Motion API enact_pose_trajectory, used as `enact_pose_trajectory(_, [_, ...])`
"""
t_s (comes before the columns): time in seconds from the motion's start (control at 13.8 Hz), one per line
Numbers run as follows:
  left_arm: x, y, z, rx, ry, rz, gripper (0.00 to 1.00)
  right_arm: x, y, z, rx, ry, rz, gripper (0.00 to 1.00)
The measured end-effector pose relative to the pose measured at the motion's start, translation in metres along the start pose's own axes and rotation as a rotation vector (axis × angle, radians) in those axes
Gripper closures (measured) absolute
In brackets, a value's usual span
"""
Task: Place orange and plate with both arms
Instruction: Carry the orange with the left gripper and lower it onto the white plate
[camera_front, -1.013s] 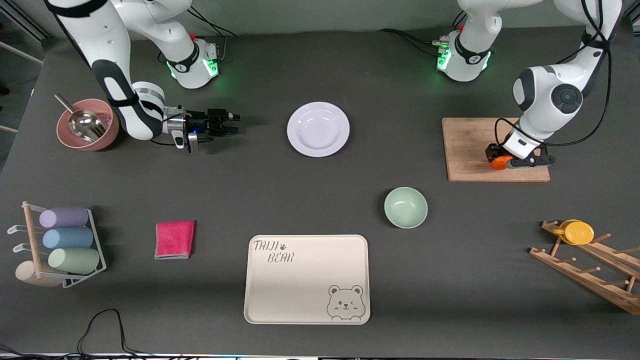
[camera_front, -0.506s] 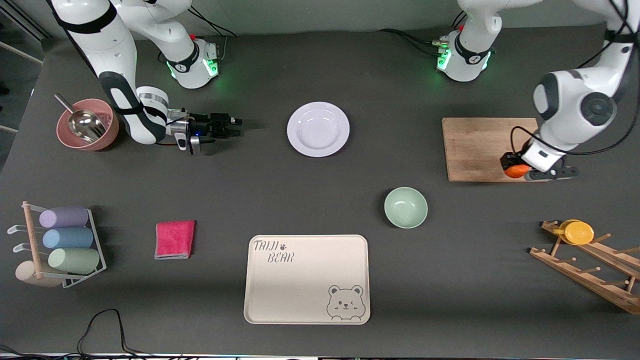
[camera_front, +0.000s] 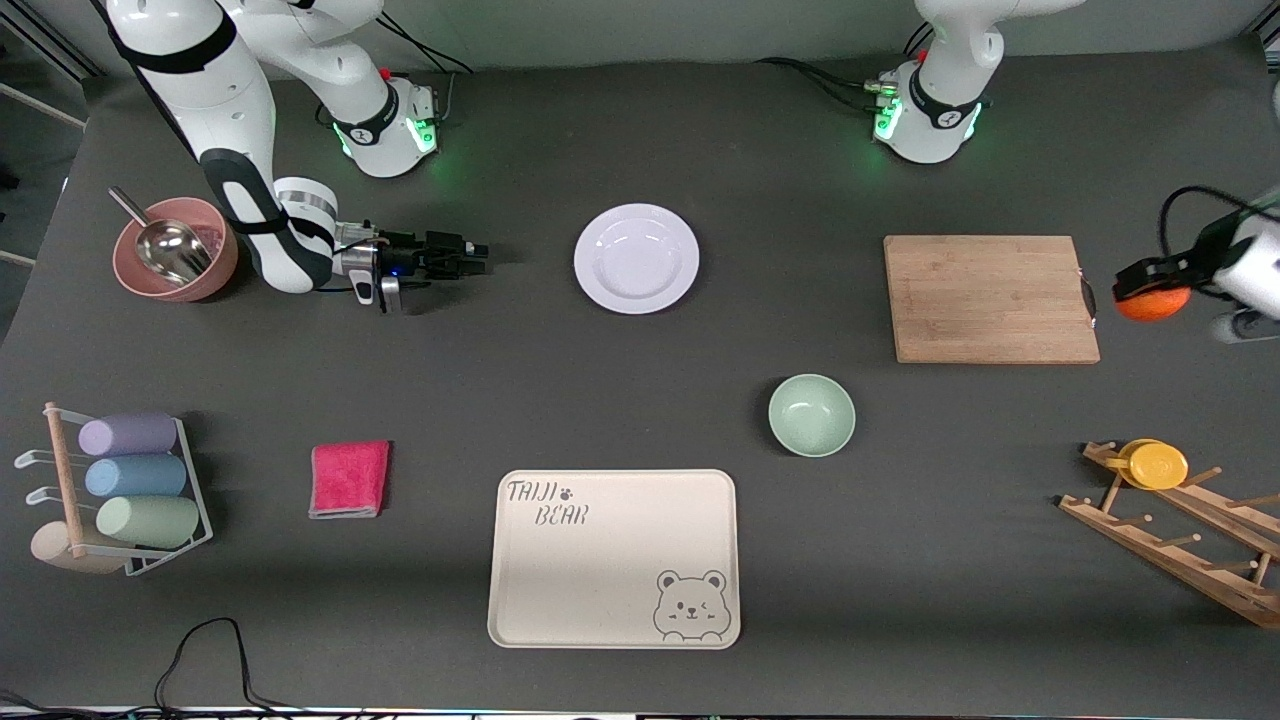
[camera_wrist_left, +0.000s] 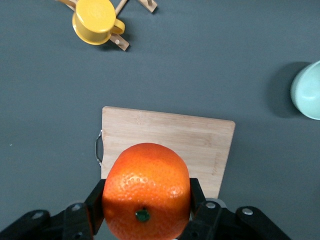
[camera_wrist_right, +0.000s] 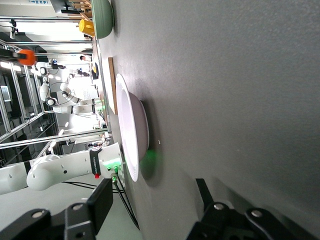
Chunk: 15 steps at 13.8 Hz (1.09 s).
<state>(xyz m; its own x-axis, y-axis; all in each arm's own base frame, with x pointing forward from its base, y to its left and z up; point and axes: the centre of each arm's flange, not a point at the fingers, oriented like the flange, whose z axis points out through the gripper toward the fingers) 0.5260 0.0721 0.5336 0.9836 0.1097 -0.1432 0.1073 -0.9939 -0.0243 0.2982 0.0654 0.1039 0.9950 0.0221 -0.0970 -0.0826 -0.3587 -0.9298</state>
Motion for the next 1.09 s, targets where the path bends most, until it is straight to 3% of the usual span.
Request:
enact_pose_trajectory(0.22, [-0.007, 0.006, -0.041, -0.016, 0.003, 0.009, 0.32, 0.000, 0.000, 0.000, 0.000, 0.000, 0.000, 0.53])
enact_pose_trajectory(0.36, [-0.006, 0.015, -0.047, -0.022, 0.006, 0.024, 0.32, 0.000, 0.000, 0.000, 0.000, 0.000, 0.000, 0.59])
enact_pose_trajectory(0.65, [-0.006, 0.083, -0.049, -0.042, 0.003, 0.015, 0.32, 0.000, 0.000, 0.000, -0.001, -0.001, 0.000, 0.59])
enact_pose_trajectory(1.09, [-0.025, 0.270, -0.048, -0.090, 0.013, -0.100, 0.32, 0.002, 0.008, 0.001, -0.011, -0.008, -0.024, 0.59])
